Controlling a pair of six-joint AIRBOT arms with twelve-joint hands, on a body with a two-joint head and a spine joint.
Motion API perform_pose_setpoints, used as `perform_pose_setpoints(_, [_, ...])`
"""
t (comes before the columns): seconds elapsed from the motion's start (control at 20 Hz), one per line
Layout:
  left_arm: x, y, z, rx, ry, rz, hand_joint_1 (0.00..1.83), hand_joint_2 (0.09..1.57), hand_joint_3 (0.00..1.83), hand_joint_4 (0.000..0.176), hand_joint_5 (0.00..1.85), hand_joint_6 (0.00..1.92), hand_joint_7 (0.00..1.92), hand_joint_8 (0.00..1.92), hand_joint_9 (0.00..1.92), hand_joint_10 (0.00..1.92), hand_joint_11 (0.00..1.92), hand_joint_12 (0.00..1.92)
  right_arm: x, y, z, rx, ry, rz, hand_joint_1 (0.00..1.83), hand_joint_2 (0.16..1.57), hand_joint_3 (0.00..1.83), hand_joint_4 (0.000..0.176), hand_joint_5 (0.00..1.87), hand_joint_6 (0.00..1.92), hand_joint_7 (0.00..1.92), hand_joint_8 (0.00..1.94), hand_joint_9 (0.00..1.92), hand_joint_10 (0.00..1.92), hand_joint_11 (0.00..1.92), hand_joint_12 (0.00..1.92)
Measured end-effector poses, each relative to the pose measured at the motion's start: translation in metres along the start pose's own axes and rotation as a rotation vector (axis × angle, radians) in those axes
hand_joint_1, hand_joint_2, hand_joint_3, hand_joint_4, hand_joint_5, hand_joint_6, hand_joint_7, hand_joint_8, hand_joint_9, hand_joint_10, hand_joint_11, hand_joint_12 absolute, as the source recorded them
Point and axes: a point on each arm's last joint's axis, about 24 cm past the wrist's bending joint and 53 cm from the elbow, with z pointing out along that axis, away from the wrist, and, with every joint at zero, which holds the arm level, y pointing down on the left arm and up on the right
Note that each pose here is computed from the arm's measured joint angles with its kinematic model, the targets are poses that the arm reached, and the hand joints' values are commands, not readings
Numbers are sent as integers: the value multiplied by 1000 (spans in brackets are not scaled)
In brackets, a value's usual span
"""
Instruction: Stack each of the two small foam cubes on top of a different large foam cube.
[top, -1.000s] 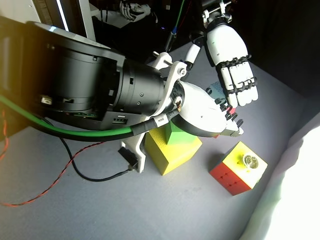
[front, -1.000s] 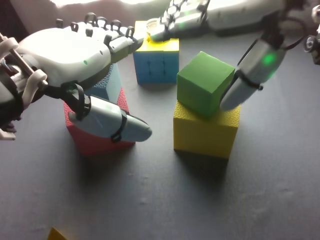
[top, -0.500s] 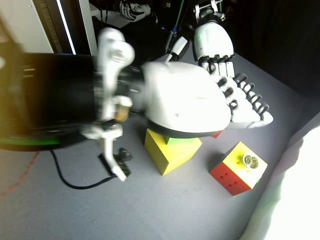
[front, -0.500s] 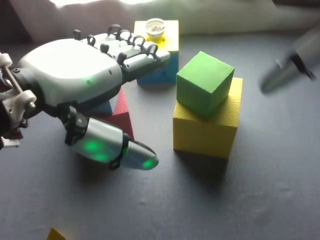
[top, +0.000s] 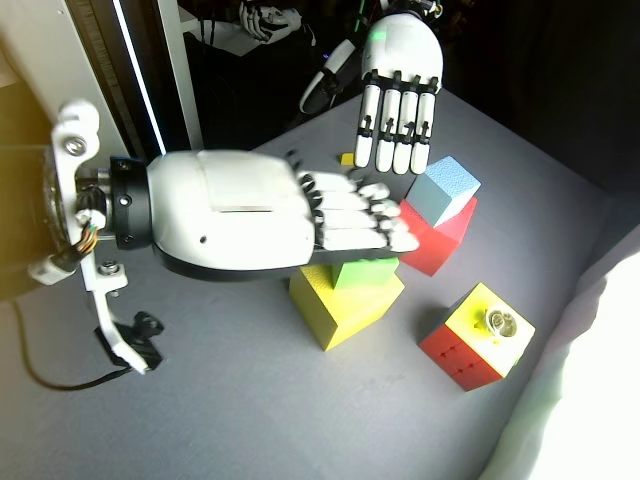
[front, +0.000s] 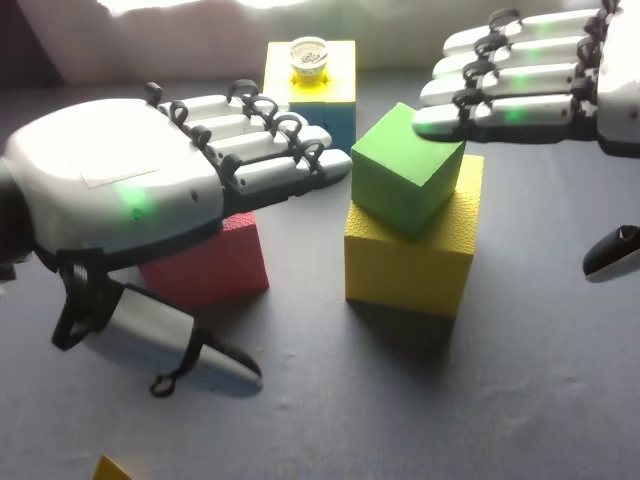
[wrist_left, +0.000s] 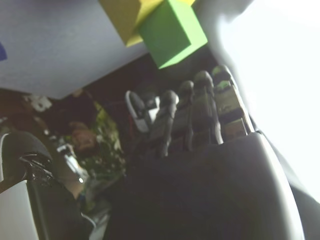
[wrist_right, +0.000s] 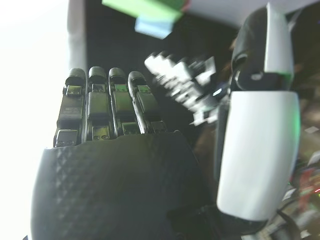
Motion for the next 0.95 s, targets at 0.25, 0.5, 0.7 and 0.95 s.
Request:
perform_pose_setpoints(0.25, [-4, -10, 0, 48, -2, 17, 431, 890, 5, 0, 0, 0, 0, 0, 0, 0, 0, 0, 43, 25, 5, -55, 113, -27, 807, 878, 16, 0, 0, 0, 0, 0, 0, 0, 0, 0])
perform_pose_setpoints(0.5, [-5, -11, 0, 55, -4, 19, 366, 915, 10, 0, 0, 0, 0, 0, 0, 0, 0, 0, 67, 59, 1, -178, 162, -55, 823, 907, 22, 0, 0, 0, 0, 0, 0, 0, 0, 0])
perform_pose_setpoints(0.7, [-5, -12, 0, 60, -5, 22, 363, 949, 19, 0, 0, 0, 0, 0, 11, 4, 0, 0, 74, 82, -11, -286, 170, -58, 776, 1048, 0, 0, 21, 4, 33, 5, 34, 7, 8, 174])
perform_pose_setpoints(0.95, [-6, -12, 0, 61, -6, 19, 371, 1018, 4, 0, 313, 25, 488, 38, 465, 37, 0, 1194, 54, 91, -13, -323, 98, -19, 788, 1142, 7, 0, 233, 17, 228, 14, 204, 24, 0, 602])
